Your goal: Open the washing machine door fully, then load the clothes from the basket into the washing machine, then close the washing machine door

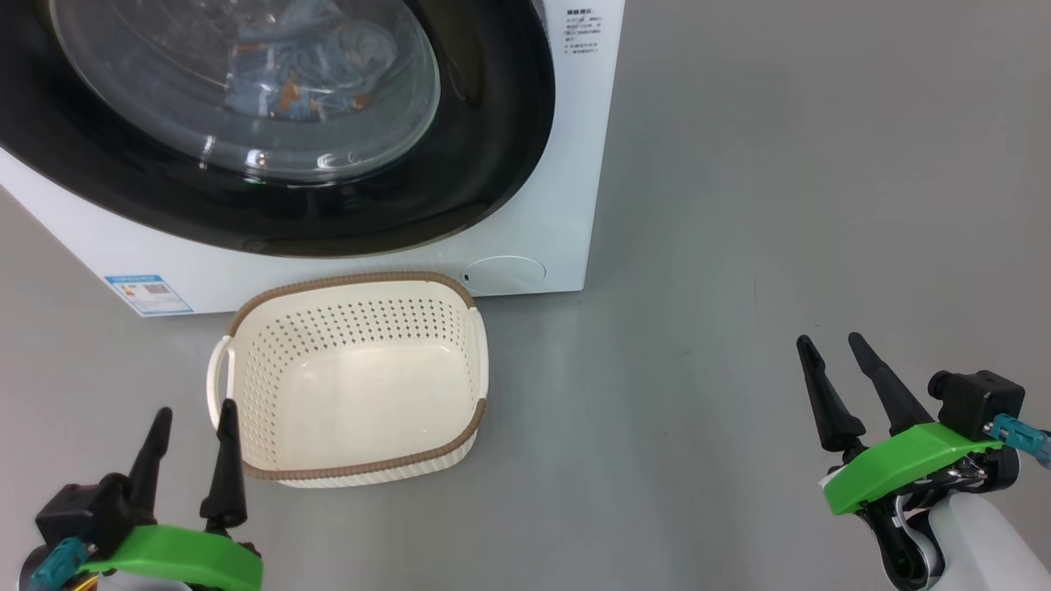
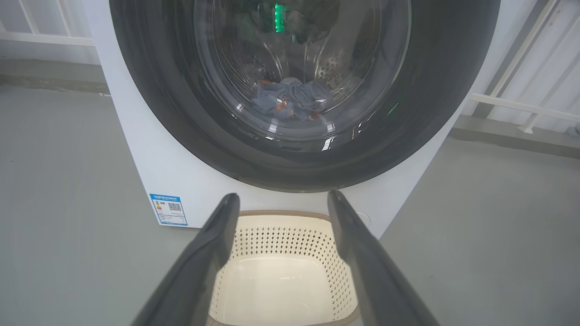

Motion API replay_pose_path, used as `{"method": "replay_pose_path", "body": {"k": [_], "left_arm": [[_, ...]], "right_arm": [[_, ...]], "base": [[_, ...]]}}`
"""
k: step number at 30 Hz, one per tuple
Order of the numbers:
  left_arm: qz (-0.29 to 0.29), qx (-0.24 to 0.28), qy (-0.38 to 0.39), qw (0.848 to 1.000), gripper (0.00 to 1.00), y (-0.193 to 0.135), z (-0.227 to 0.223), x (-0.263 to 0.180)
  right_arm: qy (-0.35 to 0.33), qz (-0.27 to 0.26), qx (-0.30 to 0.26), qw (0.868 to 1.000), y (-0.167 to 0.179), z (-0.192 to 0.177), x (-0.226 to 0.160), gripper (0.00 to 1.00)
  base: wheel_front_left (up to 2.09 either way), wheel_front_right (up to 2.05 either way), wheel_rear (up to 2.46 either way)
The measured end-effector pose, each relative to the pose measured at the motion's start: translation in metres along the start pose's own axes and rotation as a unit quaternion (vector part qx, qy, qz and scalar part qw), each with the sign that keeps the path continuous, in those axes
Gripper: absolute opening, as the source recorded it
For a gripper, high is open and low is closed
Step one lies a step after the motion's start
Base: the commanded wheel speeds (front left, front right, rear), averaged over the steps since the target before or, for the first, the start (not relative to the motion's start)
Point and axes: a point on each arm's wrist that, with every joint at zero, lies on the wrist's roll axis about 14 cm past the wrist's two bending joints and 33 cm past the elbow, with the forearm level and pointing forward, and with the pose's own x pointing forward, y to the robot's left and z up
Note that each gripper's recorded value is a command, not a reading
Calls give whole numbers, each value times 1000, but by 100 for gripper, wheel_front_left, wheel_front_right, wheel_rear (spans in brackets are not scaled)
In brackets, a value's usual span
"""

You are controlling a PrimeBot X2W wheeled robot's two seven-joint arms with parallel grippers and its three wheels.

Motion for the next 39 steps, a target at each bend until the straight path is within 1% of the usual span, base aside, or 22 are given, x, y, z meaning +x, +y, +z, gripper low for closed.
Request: {"method": "replay_pose_path", "body": {"k": [12,16,31,32,39], "left_arm": [[7,14,-4,1000,100,5,3,-1],[15,12,-8,1000,100,9,5,-2],[15,15,-12,1000,100,8,8,-3],[14,15,-12,1000,0,8,8,-3],[24,-15,32,999,0,1,-24,-16]], "right_arm": [[-3,6,-5,1000,4,2,1,100],[-4,7,-5,1000,5,3,3,100],[-9,11,-5,1000,7,6,3,100],[-10,11,-5,1000,8,6,3,0],[38,-4,17,999,9,-30,-11,0]], "base": [[0,0,0],[0,0,0],[0,0,0],[0,0,0],[0,0,0]]}}
